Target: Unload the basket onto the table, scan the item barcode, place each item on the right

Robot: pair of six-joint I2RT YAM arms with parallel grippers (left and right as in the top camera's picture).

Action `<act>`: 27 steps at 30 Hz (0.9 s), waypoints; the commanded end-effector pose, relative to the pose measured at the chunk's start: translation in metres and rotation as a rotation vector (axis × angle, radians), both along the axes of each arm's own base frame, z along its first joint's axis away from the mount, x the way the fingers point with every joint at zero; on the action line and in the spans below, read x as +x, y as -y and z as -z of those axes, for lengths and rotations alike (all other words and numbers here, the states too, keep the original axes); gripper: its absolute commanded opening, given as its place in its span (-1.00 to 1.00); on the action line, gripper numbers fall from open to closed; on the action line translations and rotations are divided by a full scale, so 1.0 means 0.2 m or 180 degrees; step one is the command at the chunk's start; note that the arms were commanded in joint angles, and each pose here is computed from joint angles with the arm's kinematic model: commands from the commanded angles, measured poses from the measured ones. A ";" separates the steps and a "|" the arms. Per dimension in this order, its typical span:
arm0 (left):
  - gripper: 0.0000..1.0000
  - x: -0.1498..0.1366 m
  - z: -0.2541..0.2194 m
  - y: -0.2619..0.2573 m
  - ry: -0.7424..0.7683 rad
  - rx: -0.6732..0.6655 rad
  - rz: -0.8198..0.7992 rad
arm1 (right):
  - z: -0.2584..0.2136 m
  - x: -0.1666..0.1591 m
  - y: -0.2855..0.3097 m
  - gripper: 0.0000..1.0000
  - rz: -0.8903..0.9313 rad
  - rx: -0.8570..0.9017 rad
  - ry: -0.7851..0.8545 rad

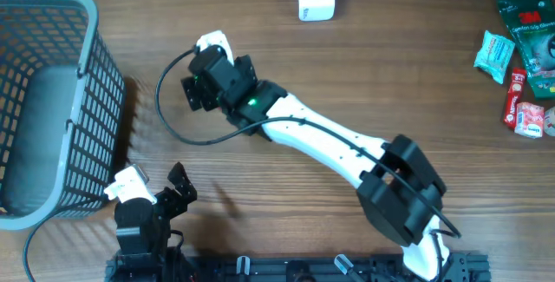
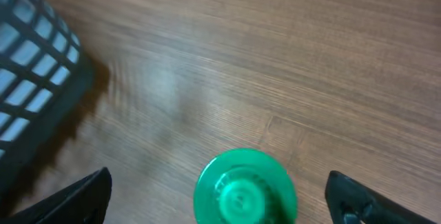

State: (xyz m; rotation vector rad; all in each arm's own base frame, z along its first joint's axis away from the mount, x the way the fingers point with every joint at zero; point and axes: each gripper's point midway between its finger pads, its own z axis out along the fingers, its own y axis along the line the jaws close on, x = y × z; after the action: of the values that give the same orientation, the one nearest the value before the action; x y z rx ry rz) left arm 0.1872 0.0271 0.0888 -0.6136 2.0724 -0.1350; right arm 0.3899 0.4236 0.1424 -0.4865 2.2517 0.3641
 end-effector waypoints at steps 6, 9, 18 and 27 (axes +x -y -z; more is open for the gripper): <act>1.00 0.00 0.00 -0.01 0.0008 0.0021 -0.0027 | 0.01 0.09 0.04 0.32 0.0241 -0.0157 0.0244; 1.00 0.00 0.00 -0.01 0.0008 0.0021 -0.0027 | 0.05 0.07 0.04 0.24 0.0182 -0.0206 0.0141; 1.00 0.00 0.00 -0.01 0.0008 0.0021 -0.0027 | 0.13 0.06 0.04 -0.07 0.0168 -0.0273 0.0047; 1.00 0.00 0.00 -0.01 0.0008 0.0022 -0.0026 | -0.12 -0.07 0.23 -0.24 0.0190 -0.0500 -0.0041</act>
State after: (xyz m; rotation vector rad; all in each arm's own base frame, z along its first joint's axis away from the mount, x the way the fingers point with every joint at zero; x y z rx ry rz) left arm 0.1872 0.0271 0.0888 -0.6136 2.0724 -0.1350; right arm 0.3840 0.3952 0.1188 -0.5189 2.3386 0.1647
